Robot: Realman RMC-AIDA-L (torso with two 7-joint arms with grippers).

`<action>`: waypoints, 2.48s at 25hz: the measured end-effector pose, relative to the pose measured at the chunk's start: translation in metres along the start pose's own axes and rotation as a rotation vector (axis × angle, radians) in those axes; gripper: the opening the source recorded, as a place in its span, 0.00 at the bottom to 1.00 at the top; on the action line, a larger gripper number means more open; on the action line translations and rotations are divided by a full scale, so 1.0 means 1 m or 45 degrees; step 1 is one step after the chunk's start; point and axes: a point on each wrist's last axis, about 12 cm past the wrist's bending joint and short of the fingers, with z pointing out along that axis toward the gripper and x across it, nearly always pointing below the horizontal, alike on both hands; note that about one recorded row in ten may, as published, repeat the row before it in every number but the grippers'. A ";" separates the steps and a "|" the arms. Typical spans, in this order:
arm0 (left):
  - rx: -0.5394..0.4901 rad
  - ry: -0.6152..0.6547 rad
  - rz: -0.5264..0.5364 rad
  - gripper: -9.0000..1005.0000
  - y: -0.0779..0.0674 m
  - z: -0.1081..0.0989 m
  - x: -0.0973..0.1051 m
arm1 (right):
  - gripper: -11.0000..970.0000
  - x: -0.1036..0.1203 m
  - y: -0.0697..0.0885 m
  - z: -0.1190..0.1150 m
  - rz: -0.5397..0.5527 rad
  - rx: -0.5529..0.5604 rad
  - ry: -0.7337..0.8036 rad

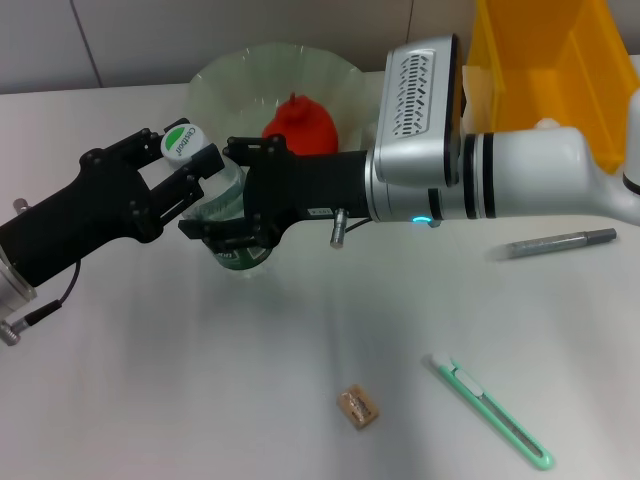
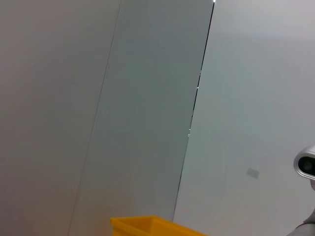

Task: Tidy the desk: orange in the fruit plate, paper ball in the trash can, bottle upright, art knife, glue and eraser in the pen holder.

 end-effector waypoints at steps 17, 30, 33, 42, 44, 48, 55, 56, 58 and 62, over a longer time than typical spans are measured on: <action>-0.014 0.005 0.005 0.46 0.003 0.001 -0.003 | 0.77 0.004 0.000 -0.004 0.026 0.042 -0.031; -0.011 0.001 0.006 0.16 0.004 0.002 -0.004 | 0.57 0.005 0.000 -0.004 0.024 0.043 -0.029; -0.010 0.000 0.007 0.06 0.004 0.002 -0.004 | 0.52 0.005 0.000 -0.005 0.027 0.045 -0.028; 0.011 -0.004 0.025 0.01 0.003 0.002 -0.006 | 0.48 0.011 0.003 -0.008 0.064 0.045 -0.027; 0.012 -0.004 0.027 0.02 0.003 0.002 -0.006 | 0.48 0.011 0.003 -0.009 0.071 0.048 -0.028; -0.003 -0.008 0.025 0.09 0.003 0.000 -0.006 | 0.48 0.012 0.004 -0.011 0.095 0.056 -0.045; -0.081 0.008 0.026 0.35 0.010 -0.010 -0.007 | 0.48 0.014 0.006 -0.015 0.115 0.054 -0.066; -0.092 0.005 0.025 0.40 0.010 -0.012 -0.007 | 0.48 0.014 0.006 -0.015 0.116 0.055 -0.066; -0.107 -0.001 0.025 0.50 0.011 -0.015 -0.007 | 0.48 0.014 0.005 -0.016 0.117 0.058 -0.068; -0.138 -0.008 0.029 0.69 0.012 -0.021 -0.008 | 0.48 0.014 0.005 -0.017 0.122 0.065 -0.071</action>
